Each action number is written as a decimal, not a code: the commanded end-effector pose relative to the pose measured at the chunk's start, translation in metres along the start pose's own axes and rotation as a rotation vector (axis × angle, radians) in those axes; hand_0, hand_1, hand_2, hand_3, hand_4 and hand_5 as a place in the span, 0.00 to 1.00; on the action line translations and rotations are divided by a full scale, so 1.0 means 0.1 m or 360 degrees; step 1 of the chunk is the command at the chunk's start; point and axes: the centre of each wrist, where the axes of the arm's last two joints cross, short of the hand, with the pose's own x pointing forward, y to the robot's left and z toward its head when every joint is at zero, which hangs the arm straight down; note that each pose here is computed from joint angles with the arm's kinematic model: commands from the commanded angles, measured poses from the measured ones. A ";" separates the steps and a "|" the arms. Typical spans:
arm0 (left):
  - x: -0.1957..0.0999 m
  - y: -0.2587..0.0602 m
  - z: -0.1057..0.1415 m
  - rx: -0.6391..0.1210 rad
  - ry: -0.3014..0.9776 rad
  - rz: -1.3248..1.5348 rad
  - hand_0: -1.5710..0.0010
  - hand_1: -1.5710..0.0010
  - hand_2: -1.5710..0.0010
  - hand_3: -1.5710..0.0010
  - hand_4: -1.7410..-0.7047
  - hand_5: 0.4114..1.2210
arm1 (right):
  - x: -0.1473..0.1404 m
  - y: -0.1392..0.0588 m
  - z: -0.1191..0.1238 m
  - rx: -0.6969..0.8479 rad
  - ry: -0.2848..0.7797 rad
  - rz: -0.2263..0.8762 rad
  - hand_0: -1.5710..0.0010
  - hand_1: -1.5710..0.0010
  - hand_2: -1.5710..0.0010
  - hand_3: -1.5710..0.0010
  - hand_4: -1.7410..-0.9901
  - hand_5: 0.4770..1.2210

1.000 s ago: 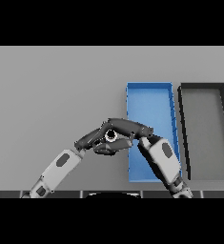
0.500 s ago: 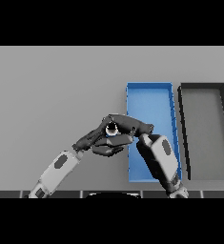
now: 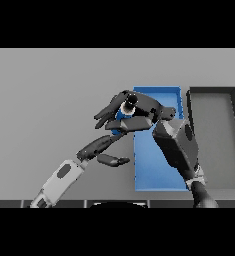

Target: Pick up the blue pipe and place it into the blue bin.

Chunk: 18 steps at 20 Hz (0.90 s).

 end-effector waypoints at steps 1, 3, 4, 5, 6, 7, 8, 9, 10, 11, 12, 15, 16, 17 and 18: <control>-0.02 -0.01 0.03 -0.0017 -0.0012 0.0009 1.00 1.00 1.00 1.00 0.84 0.09 | 0.08 -0.05 -0.02 0.0004 -0.0046 0.0038 0.00 0.00 0.00 0.00 0.33 1.00; -0.02 -0.03 0.02 -0.0019 -0.0011 0.0002 1.00 1.00 1.00 1.00 0.84 0.09 | 0.26 -0.23 -0.08 -0.0117 -0.0087 0.0062 0.00 0.00 0.00 0.00 0.33 1.00; 0.01 -0.03 0.00 -0.0020 -0.0015 0.0003 1.00 1.00 1.00 1.00 0.85 0.09 | 0.33 -0.33 -0.05 -0.0194 -0.0113 0.0082 0.00 0.00 0.00 0.00 0.33 1.00; 0.01 -0.04 0.01 -0.0015 -0.0002 -0.0003 1.00 1.00 1.00 1.00 0.85 0.09 | 0.33 -0.42 -0.05 -0.0275 -0.0103 0.0109 0.00 0.00 0.00 0.00 0.32 1.00; 0.01 -0.01 0.03 -0.0006 0.0011 0.0001 1.00 1.00 1.00 1.00 0.85 0.09 | 0.38 -0.53 0.01 -0.0364 -0.0086 0.0152 0.00 0.00 0.00 0.00 0.32 1.00; 0.00 0.01 0.05 0.0002 0.0014 -0.0011 1.00 1.00 1.00 1.00 0.86 0.09 | 0.38 -0.60 0.04 -0.0436 -0.0064 0.0183 0.00 0.00 0.00 0.00 0.32 1.00; -0.02 0.02 0.05 0.0007 0.0029 -0.0011 1.00 1.00 1.00 1.00 0.87 0.09 | 0.35 -0.69 0.10 -0.0518 -0.0018 0.0211 0.00 0.00 0.00 0.00 0.32 1.00; -0.02 0.03 0.04 0.0016 0.0035 -0.0017 1.00 1.00 1.00 1.00 0.87 0.08 | 0.30 -0.83 0.18 -0.0618 0.0034 0.0203 0.00 0.00 0.00 0.00 0.32 1.00; -0.02 0.04 0.06 0.0027 0.0035 -0.0021 1.00 1.00 1.00 1.00 0.87 0.08 | 0.21 -0.92 0.26 -0.0689 0.0087 0.0181 0.00 0.00 0.00 0.00 0.32 1.00; 0.01 0.04 0.06 0.0021 0.0021 -0.0036 1.00 1.00 1.00 1.00 0.88 0.07 | 0.19 -1.04 0.33 -0.0767 0.0144 0.0174 0.00 0.00 0.00 0.00 0.32 1.00; 0.02 0.06 0.06 0.0031 0.0028 -0.0041 1.00 1.00 1.00 1.00 0.88 0.07 | 0.13 -1.13 0.45 -0.0859 0.0198 0.0135 0.00 0.00 0.00 0.00 0.32 1.00; -0.01 0.04 0.10 0.0045 0.0055 -0.0045 1.00 1.00 1.00 1.00 0.88 0.06 | -0.15 -1.29 0.74 -0.1051 0.0355 0.0053 0.00 0.00 0.00 0.00 0.32 1.00; -0.02 0.06 0.13 0.0044 0.0054 -0.0053 1.00 1.00 1.00 1.00 0.89 0.06 | -0.25 -1.30 0.86 -0.1110 0.0387 0.0022 0.00 0.00 0.00 0.00 0.32 1.00; -0.03 0.06 0.16 0.0042 0.0039 -0.0042 1.00 1.00 1.00 1.00 0.88 0.06 | -0.32 -1.32 0.97 -0.1143 0.0447 0.0001 0.00 0.00 0.00 0.00 0.32 1.00; 0.00 0.07 0.14 0.0046 0.0036 -0.0057 1.00 1.00 1.00 1.00 0.88 0.06 | -0.44 -1.33 1.06 -0.1189 0.0526 -0.0040 0.00 0.00 0.00 0.00 0.32 1.00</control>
